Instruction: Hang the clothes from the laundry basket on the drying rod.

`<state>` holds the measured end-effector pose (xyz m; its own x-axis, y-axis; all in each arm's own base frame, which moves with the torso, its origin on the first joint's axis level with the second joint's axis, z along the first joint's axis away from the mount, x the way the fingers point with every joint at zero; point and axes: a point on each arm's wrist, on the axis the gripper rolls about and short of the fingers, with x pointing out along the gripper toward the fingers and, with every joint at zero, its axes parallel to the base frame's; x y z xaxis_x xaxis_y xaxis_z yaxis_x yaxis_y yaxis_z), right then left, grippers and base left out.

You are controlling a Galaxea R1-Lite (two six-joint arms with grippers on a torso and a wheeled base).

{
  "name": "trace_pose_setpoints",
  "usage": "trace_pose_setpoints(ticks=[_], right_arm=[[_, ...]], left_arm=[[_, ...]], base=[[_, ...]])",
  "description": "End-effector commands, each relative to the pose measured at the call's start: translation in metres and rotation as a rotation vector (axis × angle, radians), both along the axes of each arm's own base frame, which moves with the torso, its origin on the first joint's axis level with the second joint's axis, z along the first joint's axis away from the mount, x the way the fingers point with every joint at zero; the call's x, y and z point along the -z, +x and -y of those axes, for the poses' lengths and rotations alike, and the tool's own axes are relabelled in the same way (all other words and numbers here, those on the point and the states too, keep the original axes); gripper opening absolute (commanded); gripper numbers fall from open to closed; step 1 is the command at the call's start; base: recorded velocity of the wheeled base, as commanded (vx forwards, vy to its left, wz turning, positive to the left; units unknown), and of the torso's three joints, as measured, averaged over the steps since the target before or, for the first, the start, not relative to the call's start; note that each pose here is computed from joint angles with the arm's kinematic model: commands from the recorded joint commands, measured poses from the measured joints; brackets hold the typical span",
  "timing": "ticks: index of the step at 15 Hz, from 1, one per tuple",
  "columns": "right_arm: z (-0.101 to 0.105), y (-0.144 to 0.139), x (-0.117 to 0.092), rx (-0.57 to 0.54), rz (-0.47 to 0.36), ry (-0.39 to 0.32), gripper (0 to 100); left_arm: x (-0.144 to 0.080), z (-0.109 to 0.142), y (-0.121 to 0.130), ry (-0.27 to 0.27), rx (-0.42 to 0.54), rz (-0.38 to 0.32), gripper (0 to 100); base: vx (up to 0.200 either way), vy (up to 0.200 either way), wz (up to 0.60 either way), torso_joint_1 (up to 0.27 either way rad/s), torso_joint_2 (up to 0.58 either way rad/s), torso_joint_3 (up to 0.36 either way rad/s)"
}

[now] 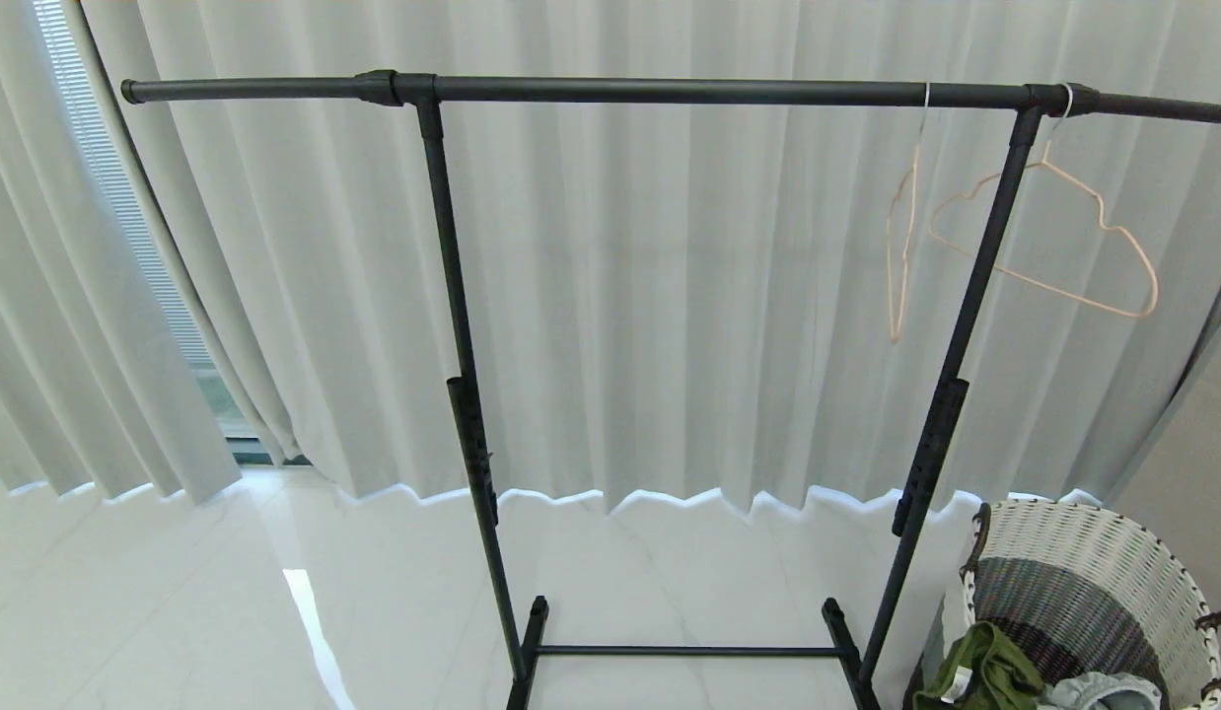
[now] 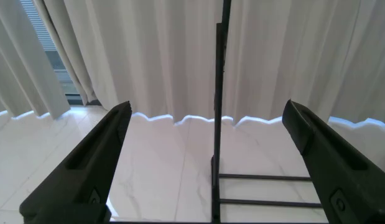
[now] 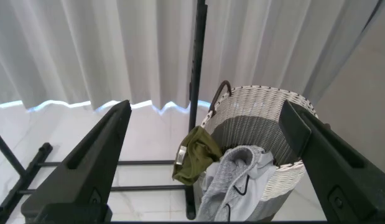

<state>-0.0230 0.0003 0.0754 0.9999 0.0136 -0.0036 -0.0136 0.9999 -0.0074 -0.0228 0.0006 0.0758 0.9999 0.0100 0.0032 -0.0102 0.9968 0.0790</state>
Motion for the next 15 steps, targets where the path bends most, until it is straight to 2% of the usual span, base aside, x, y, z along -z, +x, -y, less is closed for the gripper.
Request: trace_pose_setpoints(ticks=[1,4,13,15], right_arm=[[0.0,0.0,0.0001,0.0,-0.001,0.0,100],[0.0,0.0,-0.0001,0.0,0.0,0.006,100],[0.0,0.0,0.0001,0.0,-0.001,0.007,100],[0.0,0.0,-0.0001,0.0,0.0,0.006,100]], left_arm=[[0.0,0.0,0.0001,0.001,-0.001,-0.002,100],[-0.0002,0.0,0.0001,0.017,-0.001,0.0,100],[0.0,0.0,0.0001,0.019,-0.001,-0.002,100],[-0.0002,0.0,0.0001,0.017,-0.001,0.0,100]], base=[[0.0,0.0,0.0,0.0,0.0,0.0],[0.0,-0.2,0.0,-0.001,0.0,0.004],[0.0,-0.2,0.0,0.003,0.0,0.004],[0.0,0.0,0.0,0.0,0.0,0.0]])
